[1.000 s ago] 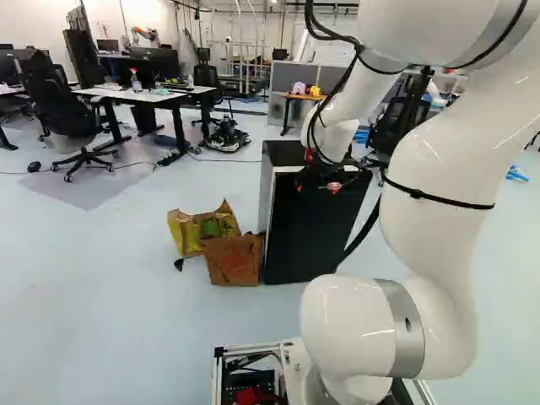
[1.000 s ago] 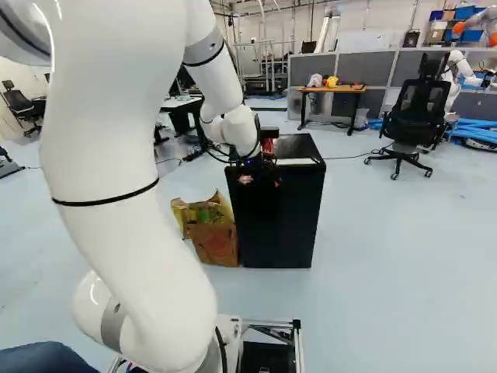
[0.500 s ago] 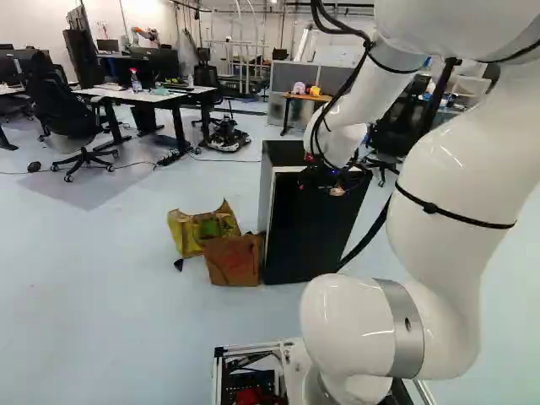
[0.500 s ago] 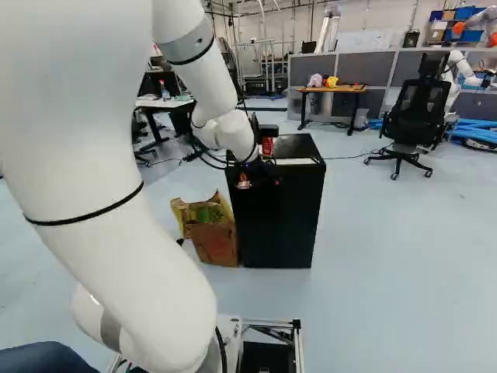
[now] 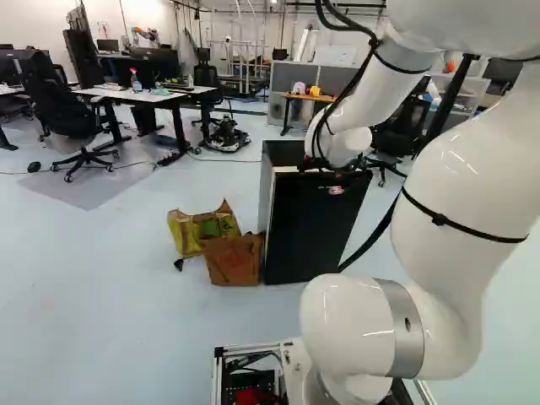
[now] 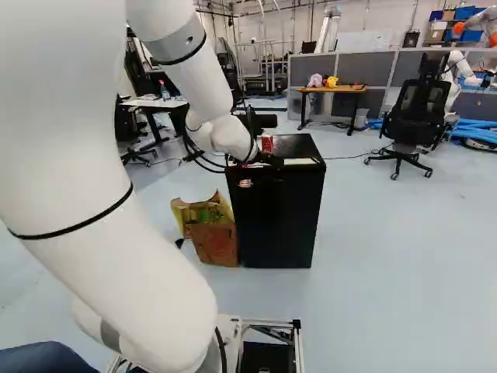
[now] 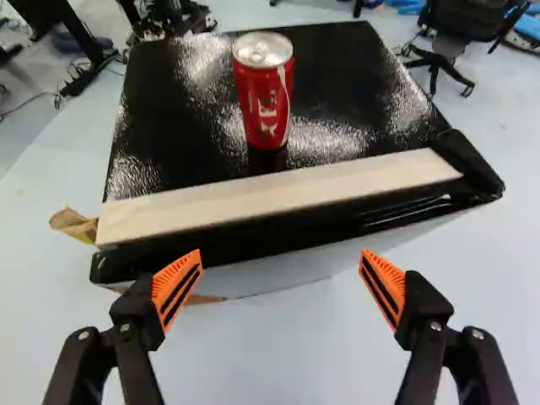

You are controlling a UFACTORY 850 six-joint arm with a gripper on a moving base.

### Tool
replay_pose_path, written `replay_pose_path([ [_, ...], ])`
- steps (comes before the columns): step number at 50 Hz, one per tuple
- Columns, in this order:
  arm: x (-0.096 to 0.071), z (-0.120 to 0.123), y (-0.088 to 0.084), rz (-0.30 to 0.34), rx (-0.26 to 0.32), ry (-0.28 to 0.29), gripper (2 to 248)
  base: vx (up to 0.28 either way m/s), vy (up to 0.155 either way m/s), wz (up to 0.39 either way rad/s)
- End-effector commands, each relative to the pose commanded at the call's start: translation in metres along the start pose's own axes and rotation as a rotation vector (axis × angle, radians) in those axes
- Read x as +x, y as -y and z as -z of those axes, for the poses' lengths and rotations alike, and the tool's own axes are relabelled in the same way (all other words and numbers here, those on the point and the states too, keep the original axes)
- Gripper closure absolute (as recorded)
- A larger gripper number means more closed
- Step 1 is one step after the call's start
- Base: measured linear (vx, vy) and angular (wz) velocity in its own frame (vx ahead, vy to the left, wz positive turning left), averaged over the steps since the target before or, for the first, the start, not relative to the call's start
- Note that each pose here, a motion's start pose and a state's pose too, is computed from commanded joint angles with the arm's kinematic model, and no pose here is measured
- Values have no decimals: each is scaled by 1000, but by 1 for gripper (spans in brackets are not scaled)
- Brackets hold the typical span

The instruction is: Grab a drink from the fridge

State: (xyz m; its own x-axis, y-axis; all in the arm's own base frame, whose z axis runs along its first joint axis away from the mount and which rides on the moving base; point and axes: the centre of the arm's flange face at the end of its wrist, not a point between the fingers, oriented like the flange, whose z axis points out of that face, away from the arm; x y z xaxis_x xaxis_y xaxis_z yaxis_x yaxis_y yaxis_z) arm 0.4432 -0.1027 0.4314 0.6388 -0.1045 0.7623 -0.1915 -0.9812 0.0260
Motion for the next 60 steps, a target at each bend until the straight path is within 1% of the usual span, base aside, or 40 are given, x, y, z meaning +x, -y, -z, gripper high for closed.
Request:
replay_pose_path([
  [14,11,-2,0,0,0,-140,3,0,0,0],
  [39,17,-17,0,-1,3,-341,3,0,0,0],
  [51,17,-24,1,-2,4,-416,3,0,0,0],
  [60,17,-31,3,-1,7,-453,3,0,0,0],
])
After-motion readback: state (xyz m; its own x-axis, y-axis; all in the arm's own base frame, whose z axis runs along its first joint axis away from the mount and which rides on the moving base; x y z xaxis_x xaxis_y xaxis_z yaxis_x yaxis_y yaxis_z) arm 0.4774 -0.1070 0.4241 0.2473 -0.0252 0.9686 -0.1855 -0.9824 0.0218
